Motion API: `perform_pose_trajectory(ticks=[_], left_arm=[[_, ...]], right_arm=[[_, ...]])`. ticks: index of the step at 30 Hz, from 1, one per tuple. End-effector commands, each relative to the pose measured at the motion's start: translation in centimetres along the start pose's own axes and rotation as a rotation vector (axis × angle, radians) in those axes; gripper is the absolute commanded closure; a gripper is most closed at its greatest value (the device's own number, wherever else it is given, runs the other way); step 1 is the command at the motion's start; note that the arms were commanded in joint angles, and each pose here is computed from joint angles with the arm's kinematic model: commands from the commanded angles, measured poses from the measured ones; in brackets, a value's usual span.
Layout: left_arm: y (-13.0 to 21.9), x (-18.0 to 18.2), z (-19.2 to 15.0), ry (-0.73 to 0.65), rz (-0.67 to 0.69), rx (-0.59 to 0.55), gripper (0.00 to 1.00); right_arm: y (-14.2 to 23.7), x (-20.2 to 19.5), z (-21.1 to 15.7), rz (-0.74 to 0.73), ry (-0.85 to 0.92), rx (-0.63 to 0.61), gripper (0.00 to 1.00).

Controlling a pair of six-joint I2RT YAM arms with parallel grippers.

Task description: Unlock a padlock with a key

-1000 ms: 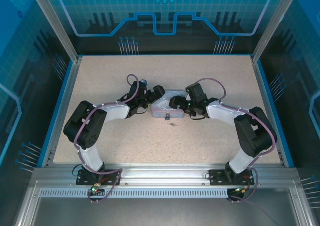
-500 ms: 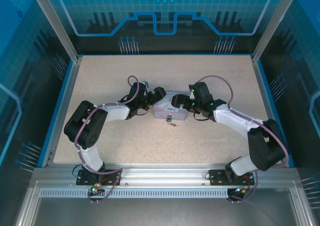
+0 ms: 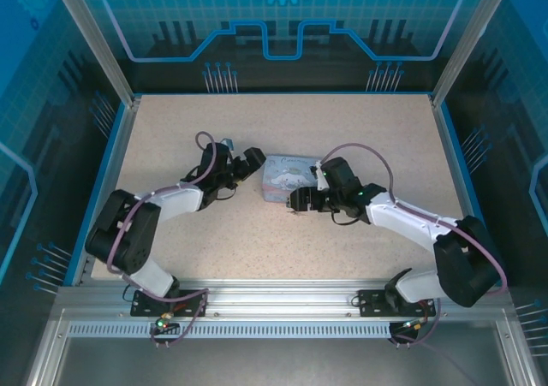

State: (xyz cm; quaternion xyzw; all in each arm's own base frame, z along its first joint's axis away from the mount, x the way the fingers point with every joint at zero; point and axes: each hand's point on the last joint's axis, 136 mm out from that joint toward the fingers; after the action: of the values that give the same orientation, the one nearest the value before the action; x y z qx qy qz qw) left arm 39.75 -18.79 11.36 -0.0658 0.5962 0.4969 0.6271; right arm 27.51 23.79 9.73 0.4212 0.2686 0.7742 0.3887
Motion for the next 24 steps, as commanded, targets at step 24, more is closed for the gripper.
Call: perform_pose_trajectory(ticks=[24], left_arm=[[3.2, 0.1, -2.3, -0.004, -0.022, 0.052, 0.01]], right_arm=[[-4.6, 0.6, -1.6, -0.049, 0.242, 0.161, 0.37]])
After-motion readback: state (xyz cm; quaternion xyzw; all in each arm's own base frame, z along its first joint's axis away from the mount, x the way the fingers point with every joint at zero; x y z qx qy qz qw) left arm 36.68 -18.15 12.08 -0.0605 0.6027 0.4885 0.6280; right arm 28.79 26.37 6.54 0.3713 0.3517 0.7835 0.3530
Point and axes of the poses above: each hand's point on the last joint's axis, 136 mm out from that joint toward the fingers, its own y axis back along the fingers, its own x axis along the line the jaws close on, z = x × y, and after that the axes turned 6 degrees about y, right-handed
